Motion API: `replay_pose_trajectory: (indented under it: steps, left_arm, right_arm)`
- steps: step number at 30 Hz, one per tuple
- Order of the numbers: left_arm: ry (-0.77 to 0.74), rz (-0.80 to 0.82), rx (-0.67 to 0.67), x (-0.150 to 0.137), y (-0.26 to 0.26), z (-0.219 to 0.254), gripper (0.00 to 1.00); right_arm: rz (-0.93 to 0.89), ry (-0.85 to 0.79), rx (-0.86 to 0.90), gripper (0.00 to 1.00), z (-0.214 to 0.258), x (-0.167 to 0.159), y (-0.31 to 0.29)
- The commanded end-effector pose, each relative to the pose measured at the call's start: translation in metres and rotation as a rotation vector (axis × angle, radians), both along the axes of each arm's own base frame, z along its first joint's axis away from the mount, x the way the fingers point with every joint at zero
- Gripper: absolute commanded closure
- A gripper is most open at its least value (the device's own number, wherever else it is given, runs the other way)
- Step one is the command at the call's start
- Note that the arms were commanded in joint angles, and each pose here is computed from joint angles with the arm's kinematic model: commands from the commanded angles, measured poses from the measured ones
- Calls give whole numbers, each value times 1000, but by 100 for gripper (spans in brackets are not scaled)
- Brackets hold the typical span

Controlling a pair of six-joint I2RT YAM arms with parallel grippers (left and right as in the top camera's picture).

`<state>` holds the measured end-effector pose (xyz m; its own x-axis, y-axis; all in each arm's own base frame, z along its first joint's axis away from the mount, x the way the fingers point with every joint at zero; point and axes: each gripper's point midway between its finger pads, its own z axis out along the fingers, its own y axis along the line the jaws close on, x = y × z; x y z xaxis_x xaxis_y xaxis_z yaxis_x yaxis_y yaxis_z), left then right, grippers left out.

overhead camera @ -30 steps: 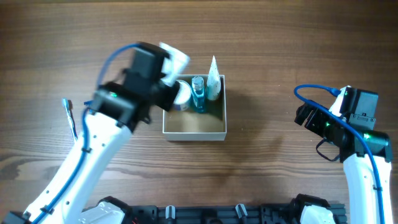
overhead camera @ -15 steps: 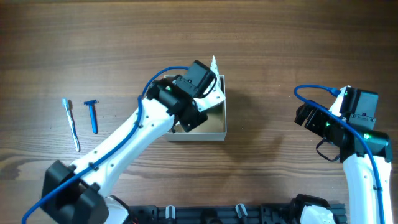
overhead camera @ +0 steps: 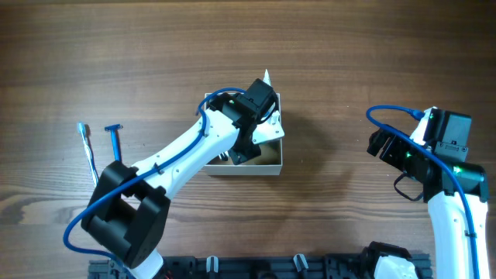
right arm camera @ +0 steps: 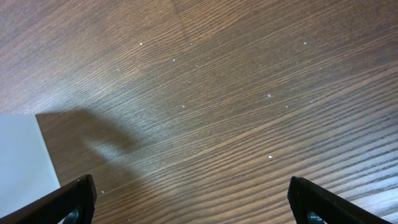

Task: Pack container
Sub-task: 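Place the toothpaste tube into the box and open the left gripper, then grasp the blue razor with the left gripper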

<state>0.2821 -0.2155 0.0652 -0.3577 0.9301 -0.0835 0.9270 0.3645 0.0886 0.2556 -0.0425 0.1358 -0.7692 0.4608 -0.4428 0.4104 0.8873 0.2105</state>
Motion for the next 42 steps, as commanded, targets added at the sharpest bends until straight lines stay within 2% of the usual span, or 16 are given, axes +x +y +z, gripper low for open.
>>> replay_pose_trajectory:
  steps: [1, 3, 4, 9, 11, 13, 14, 16, 18, 20, 22, 24, 26, 32, 39, 42]
  left_arm:
    - [29, -28, -7, -5, -5, -5, 78]
    - [34, -28, -2, -6, -4, -5, 55]
    - [36, -27, 7, -7, -2, -5, 48]
    - [-56, 37, 24, -3, 10, 25, 40]
    - [-136, 125, -7, -6, 23, 63, 24]
    - [-228, 284, -58, -5, 50, 103, 0]
    - [-258, 350, -90, -3, 62, 117, 0]
    - [-337, 661, -187, 11, 113, 147, 0]
    - [-366, 984, -252, 25, 171, 157, 0]
    - [-360, 1238, -307, 36, 218, 152, 0]
    - [-321, 1440, -352, 45, 261, 126, 0]
    - [-252, 1510, -350, 48, 278, 93, 0]
    - [-162, 1566, -287, 45, 291, 52, 0]
    - [47, 1615, -159, 43, 299, -33, 0]
    - [7, 1611, -169, 59, 305, -49, 0]
    - [-2, 1617, -169, 57, 308, -59, 0]
  right_arm:
    - [16, 0, 7, 0, -1, 1, 2]
    - [16, 0, 7, 0, -1, 1, 2]
    - [16, 0, 7, 0, -1, 1, 2]
    - [17, 0, 7, 0, -1, 1, 2]
    - [17, -1, 6, 0, -1, 1, 2]
    - [17, -1, 6, 0, -1, 1, 2]
    - [17, -1, 7, 0, -1, 1, 2]
    - [17, -1, 7, 0, -1, 1, 2]
    - [17, -1, 6, 0, -1, 1, 2]
    - [17, -1, 7, 0, -1, 1, 2]
    - [17, -1, 6, 0, -1, 1, 2]
    - [17, -1, 7, 0, -1, 1, 2]
    - [17, -1, 7, 0, -1, 1, 2]
    - [17, -1, 6, 0, -1, 1, 2]
    - [17, 0, 7, 0, -1, 1, 2]
    - [17, 0, 7, 0, -1, 1, 2]
